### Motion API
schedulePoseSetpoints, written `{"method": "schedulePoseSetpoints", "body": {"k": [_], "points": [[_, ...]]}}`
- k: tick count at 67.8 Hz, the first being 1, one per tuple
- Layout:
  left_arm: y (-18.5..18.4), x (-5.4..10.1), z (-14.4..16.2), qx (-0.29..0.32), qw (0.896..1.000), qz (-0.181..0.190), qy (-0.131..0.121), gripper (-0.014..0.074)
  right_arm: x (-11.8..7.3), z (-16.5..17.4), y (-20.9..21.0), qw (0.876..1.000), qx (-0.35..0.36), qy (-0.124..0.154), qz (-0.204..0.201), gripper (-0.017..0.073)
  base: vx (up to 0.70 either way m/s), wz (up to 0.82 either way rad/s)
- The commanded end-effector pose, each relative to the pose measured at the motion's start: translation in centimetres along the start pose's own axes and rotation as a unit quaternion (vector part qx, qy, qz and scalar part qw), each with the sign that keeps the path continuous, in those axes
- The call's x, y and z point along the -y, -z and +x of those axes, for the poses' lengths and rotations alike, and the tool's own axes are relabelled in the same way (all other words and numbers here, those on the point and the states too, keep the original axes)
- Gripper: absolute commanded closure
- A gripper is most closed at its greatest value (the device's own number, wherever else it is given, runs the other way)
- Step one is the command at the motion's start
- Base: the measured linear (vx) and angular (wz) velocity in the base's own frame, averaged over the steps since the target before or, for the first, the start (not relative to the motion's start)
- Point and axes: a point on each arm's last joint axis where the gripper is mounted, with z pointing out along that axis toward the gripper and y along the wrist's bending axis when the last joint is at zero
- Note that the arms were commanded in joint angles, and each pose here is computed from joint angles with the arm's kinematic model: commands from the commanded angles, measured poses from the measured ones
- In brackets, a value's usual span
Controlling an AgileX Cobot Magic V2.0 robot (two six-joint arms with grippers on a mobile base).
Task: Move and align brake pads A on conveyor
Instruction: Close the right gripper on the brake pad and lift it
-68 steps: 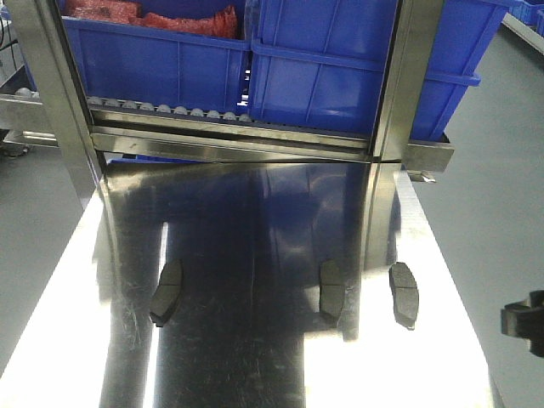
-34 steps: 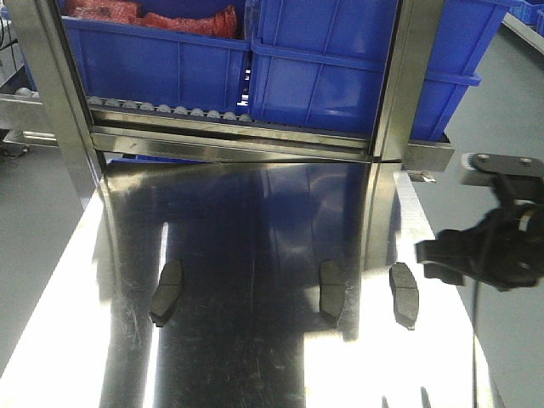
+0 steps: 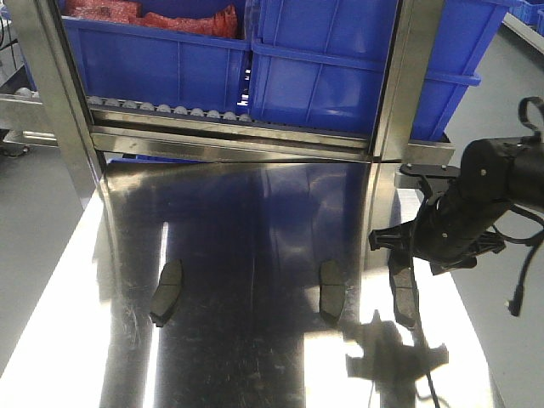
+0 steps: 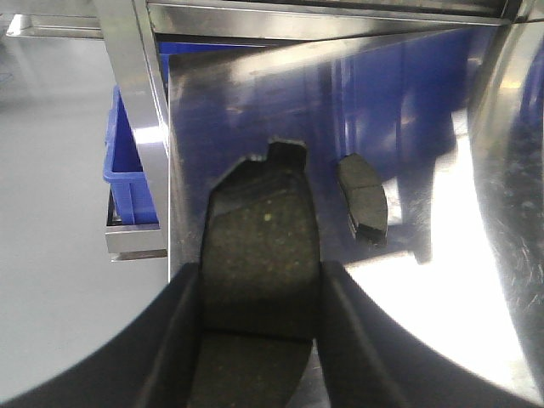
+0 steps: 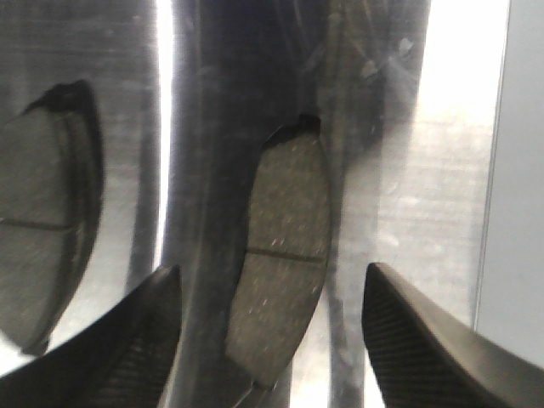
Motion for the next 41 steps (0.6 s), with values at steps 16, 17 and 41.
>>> {"method": "schedulePoseSetpoints", "body": {"k": [16, 17, 41], "points": [[0.4, 0.0, -1.7, 0.059, 0.998, 0.0, 0.003, 0.0599, -0.2, -1.7, -1.1, 1.0, -0.014, -0.001, 0.006, 0.0108, 0.0, 0.0], [0.4, 0.0, -1.7, 0.059, 0.998, 0.0, 0.003, 0.0599, -0.2, -1.7, -1.3, 1.0, -0.016, -0.001, 0.006, 0.0108, 0.0, 0.0], [0.4, 0.0, -1.7, 0.059, 0.998, 0.0, 0.003, 0.0599, -0.1, -1.6, -2.9, 0.999, -0.038, -0.003, 0.01, 0.0222, 0.0, 0.0]]}}
